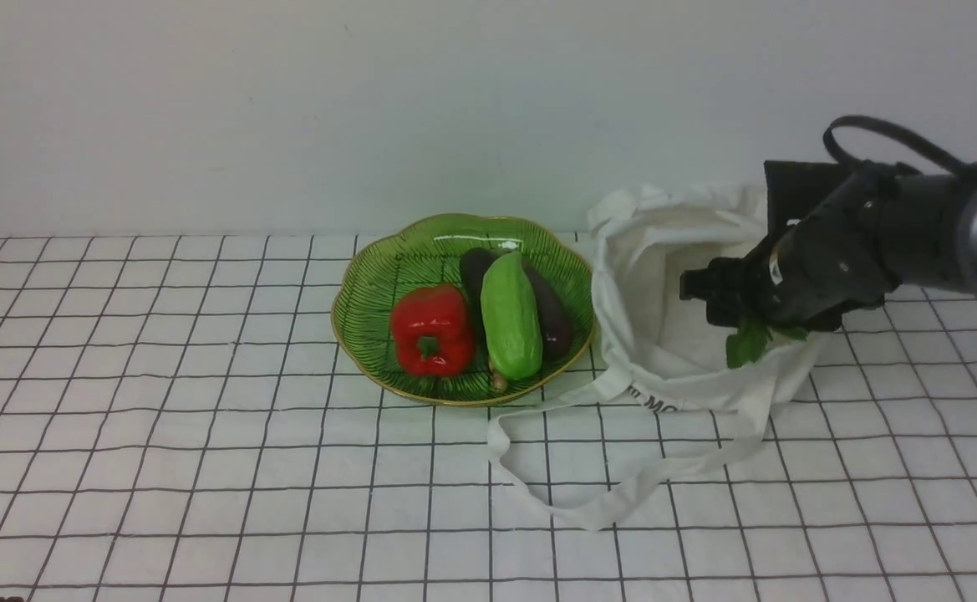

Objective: Take vegetables from bag on white checkered tablecloth place on plate.

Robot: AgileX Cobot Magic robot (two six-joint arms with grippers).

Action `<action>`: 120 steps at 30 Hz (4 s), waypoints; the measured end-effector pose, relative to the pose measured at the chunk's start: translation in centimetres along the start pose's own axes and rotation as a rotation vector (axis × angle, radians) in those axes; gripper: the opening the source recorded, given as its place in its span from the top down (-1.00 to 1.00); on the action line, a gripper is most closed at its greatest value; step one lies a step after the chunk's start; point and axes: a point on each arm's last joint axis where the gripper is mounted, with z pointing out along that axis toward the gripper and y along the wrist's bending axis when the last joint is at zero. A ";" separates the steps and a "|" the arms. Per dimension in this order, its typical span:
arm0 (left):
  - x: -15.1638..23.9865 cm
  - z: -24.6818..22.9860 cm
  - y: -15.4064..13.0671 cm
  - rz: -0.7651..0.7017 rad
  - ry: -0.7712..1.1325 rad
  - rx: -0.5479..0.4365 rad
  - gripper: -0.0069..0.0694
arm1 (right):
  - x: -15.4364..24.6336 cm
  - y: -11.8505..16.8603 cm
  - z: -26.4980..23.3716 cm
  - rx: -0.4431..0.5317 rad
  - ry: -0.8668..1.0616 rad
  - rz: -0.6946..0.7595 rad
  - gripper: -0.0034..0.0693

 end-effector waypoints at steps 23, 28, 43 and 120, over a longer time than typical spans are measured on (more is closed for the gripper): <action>0.0 0.0 0.0 0.000 0.000 0.000 0.84 | 2.2 1.7 -1.6 -0.190 0.286 0.063 -0.30; 0.0 0.0 0.0 0.000 0.000 0.000 0.84 | 1.9 2.1 -3.9 -0.274 0.303 0.030 -0.30; 0.0 0.0 0.0 0.000 0.000 0.000 0.84 | 1.3 9.2 -8.9 -0.637 0.045 -0.300 -0.30; 0.0 0.0 0.0 0.000 0.000 0.000 0.84 | 20.3 -11.5 -28.7 -0.337 -0.853 -0.209 0.94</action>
